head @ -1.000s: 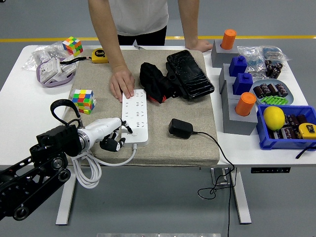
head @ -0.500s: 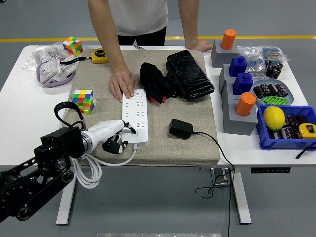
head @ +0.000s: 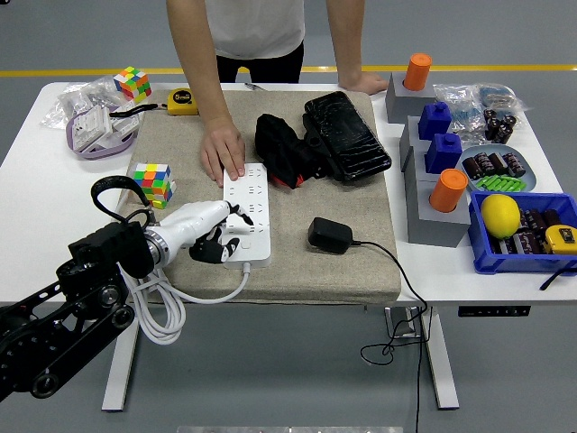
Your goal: Pull the plug out and thorw away
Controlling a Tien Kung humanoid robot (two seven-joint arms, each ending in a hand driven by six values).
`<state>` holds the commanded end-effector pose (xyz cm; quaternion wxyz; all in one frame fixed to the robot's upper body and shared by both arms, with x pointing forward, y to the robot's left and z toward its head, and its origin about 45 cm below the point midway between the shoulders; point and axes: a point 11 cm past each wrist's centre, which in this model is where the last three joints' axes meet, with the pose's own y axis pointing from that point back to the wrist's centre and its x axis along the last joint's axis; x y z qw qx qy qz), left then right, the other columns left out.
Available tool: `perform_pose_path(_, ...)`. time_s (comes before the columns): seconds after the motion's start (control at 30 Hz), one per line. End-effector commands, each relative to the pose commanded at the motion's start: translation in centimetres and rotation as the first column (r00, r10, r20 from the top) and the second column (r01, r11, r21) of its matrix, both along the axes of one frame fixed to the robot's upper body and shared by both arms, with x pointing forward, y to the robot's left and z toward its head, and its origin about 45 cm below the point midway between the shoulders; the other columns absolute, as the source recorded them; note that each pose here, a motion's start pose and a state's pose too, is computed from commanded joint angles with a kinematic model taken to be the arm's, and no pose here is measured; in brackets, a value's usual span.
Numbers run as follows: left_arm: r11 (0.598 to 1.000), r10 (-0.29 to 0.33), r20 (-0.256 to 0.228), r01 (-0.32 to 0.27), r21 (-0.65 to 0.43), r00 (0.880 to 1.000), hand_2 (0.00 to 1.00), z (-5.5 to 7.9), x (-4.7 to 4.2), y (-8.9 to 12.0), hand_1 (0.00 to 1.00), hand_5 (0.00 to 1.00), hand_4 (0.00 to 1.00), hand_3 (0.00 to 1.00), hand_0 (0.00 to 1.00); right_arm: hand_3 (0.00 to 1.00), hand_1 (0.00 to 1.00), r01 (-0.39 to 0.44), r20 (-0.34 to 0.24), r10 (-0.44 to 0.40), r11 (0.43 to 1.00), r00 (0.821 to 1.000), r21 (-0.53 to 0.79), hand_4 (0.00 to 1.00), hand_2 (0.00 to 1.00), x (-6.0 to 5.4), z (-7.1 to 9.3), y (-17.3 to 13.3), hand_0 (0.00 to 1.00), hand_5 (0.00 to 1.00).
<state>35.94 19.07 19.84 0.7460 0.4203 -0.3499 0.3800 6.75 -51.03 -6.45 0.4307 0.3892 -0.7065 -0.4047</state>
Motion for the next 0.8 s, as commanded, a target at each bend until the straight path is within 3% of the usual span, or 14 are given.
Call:
perform_pose_path(0.13, 0.999, 0.025, 0.044, -0.023, -0.042, 0.999, 0.206, 1.0, 0.94, 0.5, 0.128, 0.002, 0.634, 0.680, 0.164, 0.571, 0.649, -0.001, 0.002, 0.001, 1.000, 1.000, -0.001, 0.969, 0.671, 0.1, 0.0, 0.0, 0.571, 0.514)
perform_pose_path(0.17, 0.998, 0.038, 0.066, -0.035, -0.052, 0.997, 0.447, 1.2, 1.29, 0.9, 0.353, 0.189, 0.829, 0.833, 0.289, 0.572, 0.649, -0.001, 0.002, 0.001, 1.000, 1.000, -0.001, 0.969, 0.671, 0.1, 0.0, 0.0, 0.569, 0.513)
perform_pose_path(0.33, 0.995, 0.073, 0.136, -0.061, -0.084, 0.988, 0.447, 1.5, 2.15, 1.8, 0.353, 0.189, 0.829, 0.833, 0.289, 0.572, 0.649, -0.003, 0.000, 0.003, 1.000, 1.000, -0.002, 0.969, 0.671, 0.1, 0.0, 0.0, 0.569, 0.513)
perform_pose_path(0.37, 0.994, 0.078, 0.143, -0.066, -0.092, 0.987, 0.739, 1.5, 2.27, 2.0, 0.726, 0.320, 0.909, 0.851, 0.541, 0.571, 0.649, -0.003, -0.001, 0.003, 1.000, 1.000, -0.002, 0.969, 0.670, 0.1, 0.0, 0.0, 0.569, 0.514)
perform_pose_path(0.53, 0.987, 0.130, 0.159, -0.111, -0.120, 0.979, 0.739, 1.0, 3.06, 3.2, 0.726, 0.320, 0.909, 0.851, 0.541, 0.571, 0.649, -0.004, 0.005, 0.004, 1.000, 1.000, -0.004, 0.969, 0.670, 0.4, 0.1, -0.1, 0.569, 0.514)
perform_pose_path(0.57, 0.985, 0.144, 0.145, -0.128, -0.114, 0.979, 0.998, 0.7, 3.18, 3.5, 0.998, 0.664, 0.998, 0.998, 0.927, 0.572, 0.648, -0.005, 0.003, 0.005, 1.000, 1.000, -0.003, 0.969, 0.670, 0.4, 0.1, -0.1, 0.569, 0.514)
perform_pose_path(0.73, 0.979, 0.176, 0.110, -0.163, -0.123, 0.978, 0.998, 0.0, 3.11, 4.0, 0.998, 0.664, 0.998, 0.998, 0.927, 0.572, 0.648, -0.008, 0.003, 0.008, 1.000, 1.000, -0.002, 0.969, 0.670, 0.4, 0.1, 0.0, 0.569, 0.514)
perform_pose_path(0.8, 0.978, 0.183, 0.105, -0.169, -0.125, 0.977, 0.998, -0.1, 3.00, 4.2, 0.998, 0.715, 0.998, 0.998, 0.955, 0.571, 0.649, -0.011, 0.003, 0.011, 1.000, 1.000, -0.002, 0.969, 0.671, 0.5, 0.1, 0.0, 0.569, 0.514)
